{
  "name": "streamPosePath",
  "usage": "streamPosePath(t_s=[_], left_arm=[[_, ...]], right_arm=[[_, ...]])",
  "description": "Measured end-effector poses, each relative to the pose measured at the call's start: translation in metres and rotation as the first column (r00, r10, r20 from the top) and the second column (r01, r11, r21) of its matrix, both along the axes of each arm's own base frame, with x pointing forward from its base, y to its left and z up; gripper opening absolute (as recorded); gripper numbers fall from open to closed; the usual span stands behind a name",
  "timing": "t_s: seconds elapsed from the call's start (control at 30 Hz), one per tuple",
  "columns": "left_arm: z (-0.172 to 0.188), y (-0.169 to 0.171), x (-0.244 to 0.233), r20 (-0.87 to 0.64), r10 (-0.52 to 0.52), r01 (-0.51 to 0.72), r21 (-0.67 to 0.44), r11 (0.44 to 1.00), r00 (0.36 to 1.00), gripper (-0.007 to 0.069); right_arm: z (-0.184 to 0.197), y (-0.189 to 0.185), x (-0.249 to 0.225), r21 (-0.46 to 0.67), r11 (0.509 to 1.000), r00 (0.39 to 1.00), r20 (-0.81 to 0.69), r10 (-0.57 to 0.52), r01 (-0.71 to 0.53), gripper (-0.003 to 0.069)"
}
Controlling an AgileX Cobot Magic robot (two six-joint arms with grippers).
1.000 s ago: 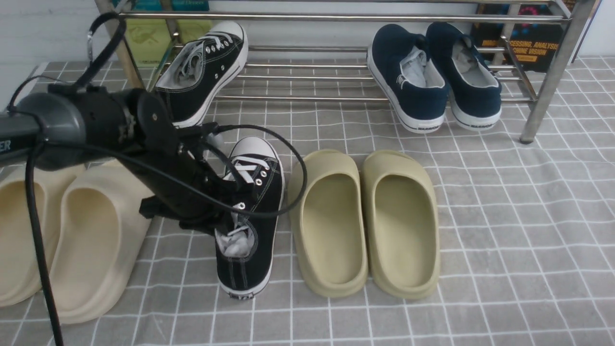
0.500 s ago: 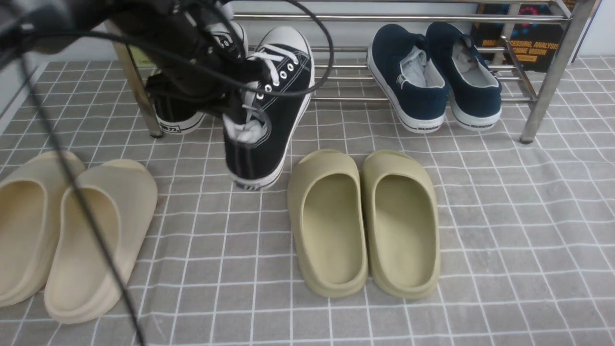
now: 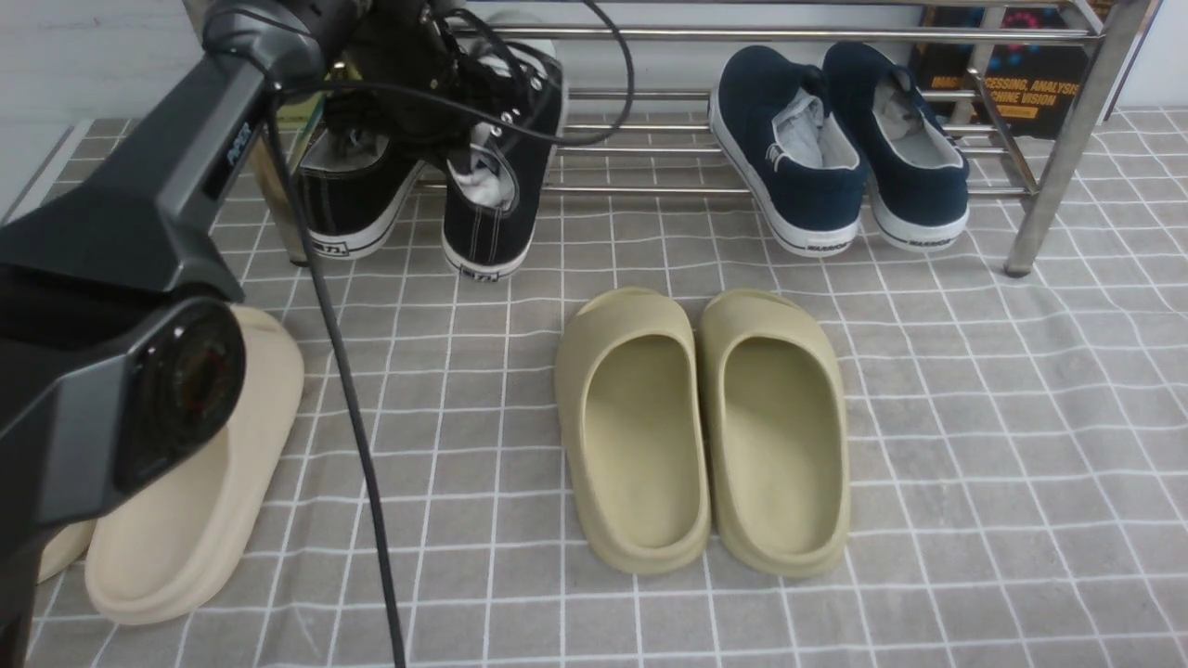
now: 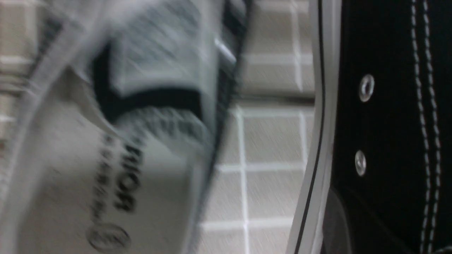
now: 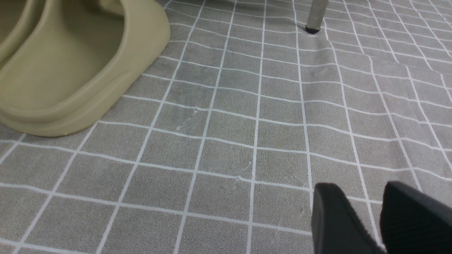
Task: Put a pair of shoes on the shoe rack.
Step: Use the left arm to put a shoe into the shoe rack
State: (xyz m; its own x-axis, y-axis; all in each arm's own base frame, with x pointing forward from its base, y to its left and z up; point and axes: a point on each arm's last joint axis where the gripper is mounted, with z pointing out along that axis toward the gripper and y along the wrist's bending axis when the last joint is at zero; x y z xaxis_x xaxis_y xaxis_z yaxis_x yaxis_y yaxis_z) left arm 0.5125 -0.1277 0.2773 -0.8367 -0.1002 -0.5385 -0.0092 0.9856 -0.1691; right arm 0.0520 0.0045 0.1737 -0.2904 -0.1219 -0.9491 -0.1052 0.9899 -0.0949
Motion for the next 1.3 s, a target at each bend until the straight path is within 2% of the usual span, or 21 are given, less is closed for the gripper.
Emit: streamPosePath(t_s=[0.17, 0.3, 0.33, 0.43, 0.6, 0.67, 0.8, 1.03, 1.07, 1.13, 1.2, 1.3], left_arm=[[-0.015, 0.000, 0.008, 0.010, 0.006, -0.006, 0.020, 1.000, 1.000, 0.0015], [-0.014, 0.001, 0.012, 0.058, 0.009, -0.010, 0.019, 1.000, 0.998, 0.0126], [-0.014, 0.001, 0.013, 0.063, 0.009, -0.010, 0.018, 1.000, 0.998, 0.0134], [-0.008, 0.000, 0.017, 0.137, 0.004, -0.006, 0.009, 1.000, 0.991, 0.0266], [-0.007, 0.001, 0.018, 0.147, 0.014, -0.015, 0.003, 1.000, 0.989, 0.0349], [-0.005, 0.002, 0.018, 0.143, 0.050, -0.047, -0.026, 0.999, 0.988, 0.0381], [0.004, 0.002, 0.013, 0.133, 0.058, -0.054, -0.032, 0.998, 0.989, 0.0391], [0.062, 0.007, -0.018, 0.137, 0.000, 0.003, -0.015, 1.000, 0.991, 0.0359], [0.061, 0.007, -0.019, 0.130, -0.001, 0.003, -0.014, 1.000, 0.992, 0.0357], [0.074, 0.008, -0.033, 0.085, -0.066, 0.064, 0.019, 0.998, 0.994, 0.0321], [0.077, 0.007, -0.037, 0.078, -0.084, 0.083, 0.019, 0.996, 0.993, 0.0303], [0.082, 0.006, -0.047, 0.054, -0.133, 0.132, 0.007, 0.991, 0.990, 0.0229]], right_arm=[[0.000, 0.000, 0.000, 0.000, 1.000, 1.000, 0.000, 0.000, 0.000, 0.0239], [0.000, 0.000, 0.000, 0.000, 1.000, 1.000, 0.000, 0.000, 0.000, 0.0239], [0.000, 0.000, 0.000, 0.000, 1.000, 1.000, 0.000, 0.000, 0.000, 0.0239], [0.000, 0.000, 0.000, 0.000, 1.000, 1.000, 0.000, 0.000, 0.000, 0.0239], [0.000, 0.000, 0.000, 0.000, 1.000, 1.000, 0.000, 0.000, 0.000, 0.0239], [0.000, 0.000, 0.000, 0.000, 1.000, 1.000, 0.000, 0.000, 0.000, 0.0239], [0.000, 0.000, 0.000, 0.000, 1.000, 1.000, 0.000, 0.000, 0.000, 0.0239], [0.000, 0.000, 0.000, 0.000, 1.000, 1.000, 0.000, 0.000, 0.000, 0.0239], [0.000, 0.000, 0.000, 0.000, 1.000, 1.000, 0.000, 0.000, 0.000, 0.0239], [0.000, 0.000, 0.000, 0.000, 1.000, 1.000, 0.000, 0.000, 0.000, 0.0239], [0.000, 0.000, 0.000, 0.001, 1.000, 1.000, 0.000, 0.000, 0.000, 0.0239], [0.000, 0.000, 0.000, 0.001, 1.000, 1.000, -0.001, 0.000, 0.000, 0.0239]])
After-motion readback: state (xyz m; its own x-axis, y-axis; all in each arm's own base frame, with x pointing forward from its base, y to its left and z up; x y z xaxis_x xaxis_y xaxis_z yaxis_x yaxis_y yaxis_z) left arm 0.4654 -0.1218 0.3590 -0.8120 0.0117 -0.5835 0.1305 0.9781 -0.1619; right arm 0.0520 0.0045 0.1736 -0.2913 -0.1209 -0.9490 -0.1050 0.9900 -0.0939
